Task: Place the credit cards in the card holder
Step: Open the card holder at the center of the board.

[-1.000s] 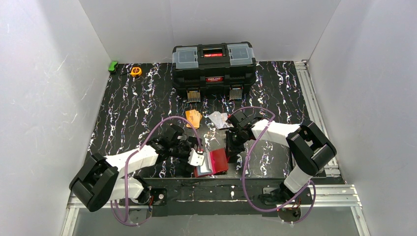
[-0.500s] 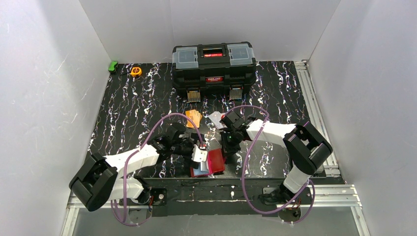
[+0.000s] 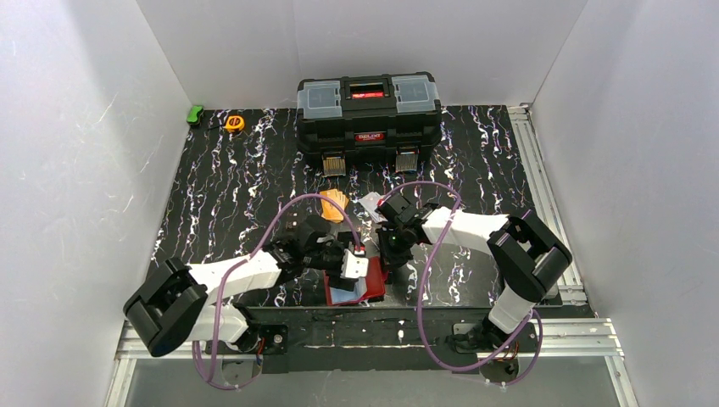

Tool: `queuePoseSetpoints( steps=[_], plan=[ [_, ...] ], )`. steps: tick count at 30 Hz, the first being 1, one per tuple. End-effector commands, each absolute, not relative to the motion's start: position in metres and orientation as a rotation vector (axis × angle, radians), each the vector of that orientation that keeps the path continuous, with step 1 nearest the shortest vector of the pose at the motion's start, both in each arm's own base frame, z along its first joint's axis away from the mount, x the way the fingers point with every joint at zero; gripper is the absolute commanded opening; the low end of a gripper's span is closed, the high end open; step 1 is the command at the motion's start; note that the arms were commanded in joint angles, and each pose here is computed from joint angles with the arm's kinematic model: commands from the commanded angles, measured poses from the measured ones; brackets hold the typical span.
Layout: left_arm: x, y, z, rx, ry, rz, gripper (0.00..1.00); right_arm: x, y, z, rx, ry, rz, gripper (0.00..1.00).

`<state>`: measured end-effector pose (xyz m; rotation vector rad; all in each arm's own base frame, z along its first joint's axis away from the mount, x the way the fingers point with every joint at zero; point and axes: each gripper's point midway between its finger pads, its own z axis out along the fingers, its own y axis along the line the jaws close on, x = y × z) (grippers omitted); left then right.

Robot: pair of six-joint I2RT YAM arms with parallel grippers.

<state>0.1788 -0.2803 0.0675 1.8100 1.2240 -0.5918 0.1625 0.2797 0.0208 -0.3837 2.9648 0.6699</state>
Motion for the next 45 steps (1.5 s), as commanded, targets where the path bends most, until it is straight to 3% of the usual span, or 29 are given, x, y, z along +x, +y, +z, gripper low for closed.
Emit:
queuePoseSetpoints(
  steps=[1,4,6,9,12,15,23,26,34,45],
  plan=[
    [0.176,-0.293,0.070,1.774,1.262,-0.626,0.85,0.171,0.287,0.034,-0.417,2.875,0.713,0.14],
    [0.172,-0.293,0.057,1.799,1.281,-0.606,0.84,0.173,0.287,0.040,-0.415,2.843,0.729,0.41],
    [0.171,-0.293,0.050,1.819,1.290,-0.577,0.84,0.176,0.284,0.047,-0.387,2.804,0.748,0.53],
    [0.176,-0.294,0.042,1.837,1.301,-0.508,0.82,0.185,0.278,0.065,-0.332,2.724,0.792,0.65],
    [0.180,-0.294,0.032,1.884,1.301,-0.441,0.79,0.195,0.272,0.084,-0.282,2.651,0.833,0.68],
    [0.183,-0.292,0.025,1.918,1.315,-0.394,0.73,0.200,0.267,0.100,-0.253,2.593,0.851,0.63],
    [0.188,-0.291,0.032,1.860,1.365,-0.370,0.69,0.184,0.280,0.110,-0.335,2.519,1.045,0.19],
    [0.193,-0.292,0.042,1.805,1.402,-0.371,0.67,0.181,0.288,0.103,-0.351,2.561,1.086,0.08],
    [0.200,-0.293,0.073,1.681,1.443,-0.362,0.69,0.181,0.307,0.091,-0.407,2.629,1.164,0.03],
    [0.194,-0.286,0.094,1.645,1.453,-0.378,0.78,0.189,0.305,0.085,-0.424,2.665,1.049,0.03]
  ],
)
